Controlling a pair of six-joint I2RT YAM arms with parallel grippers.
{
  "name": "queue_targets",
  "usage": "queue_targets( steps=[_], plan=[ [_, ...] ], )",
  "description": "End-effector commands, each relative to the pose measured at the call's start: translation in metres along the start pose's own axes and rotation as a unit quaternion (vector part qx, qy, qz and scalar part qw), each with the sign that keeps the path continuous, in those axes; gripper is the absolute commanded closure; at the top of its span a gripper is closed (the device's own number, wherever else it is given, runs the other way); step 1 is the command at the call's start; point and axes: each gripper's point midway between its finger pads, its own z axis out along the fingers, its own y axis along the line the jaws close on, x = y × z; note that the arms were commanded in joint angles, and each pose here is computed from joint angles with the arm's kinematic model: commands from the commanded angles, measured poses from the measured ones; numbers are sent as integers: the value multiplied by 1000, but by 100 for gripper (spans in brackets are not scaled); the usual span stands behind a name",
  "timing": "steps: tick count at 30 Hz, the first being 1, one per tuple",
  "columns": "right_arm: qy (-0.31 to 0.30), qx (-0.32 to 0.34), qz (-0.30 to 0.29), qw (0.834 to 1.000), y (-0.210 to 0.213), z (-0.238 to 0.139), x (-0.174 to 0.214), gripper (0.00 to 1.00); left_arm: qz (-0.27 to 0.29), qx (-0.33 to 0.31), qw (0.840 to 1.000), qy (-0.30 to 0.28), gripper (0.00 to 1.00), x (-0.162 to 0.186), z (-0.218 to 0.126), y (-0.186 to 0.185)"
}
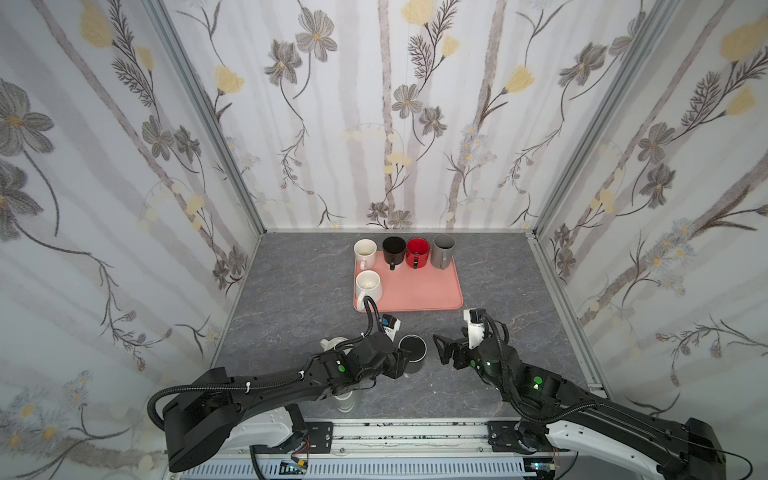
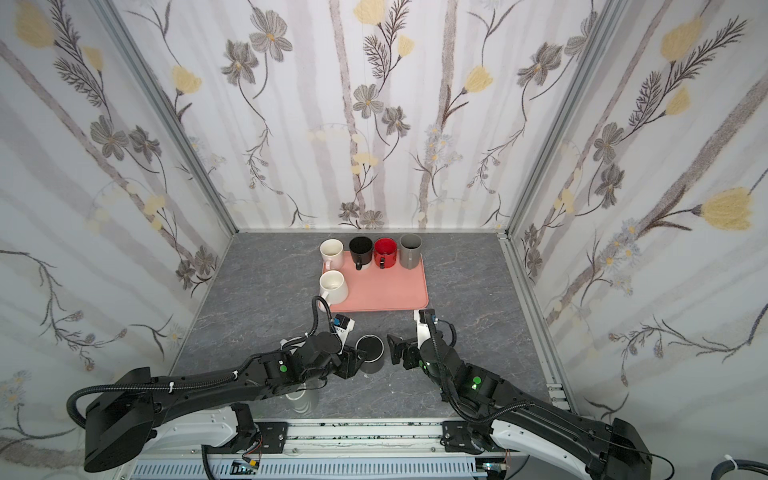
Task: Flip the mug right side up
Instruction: 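Lower the left gripper onto the upside-down black mug while the right gripper approaches, then close the left gripper on the black mug's handle and lift it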
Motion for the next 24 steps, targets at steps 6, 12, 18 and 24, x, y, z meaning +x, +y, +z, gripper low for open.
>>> queue_targets(
  steps=[6, 12, 18, 24],
  plan=[
    [-10, 1, 2, 1000, -3, 1, -3, 0, 47, -48, 998, -17, 40, 8, -12, 1],
    [-10, 0, 5, 1000, -5, 1, -2, 0, 68, -64, 995, -41, 33, 4, -23, -6],
    [-10, -1, 5, 1000, -5, 1, -2, 0, 61, -32, 996, -61, 43, -6, -44, -19],
    [-11, -1, 5, 1000, -7, 1, -1, 0, 60, -2, 998, 3, 42, 24, -40, -22]
  ],
)
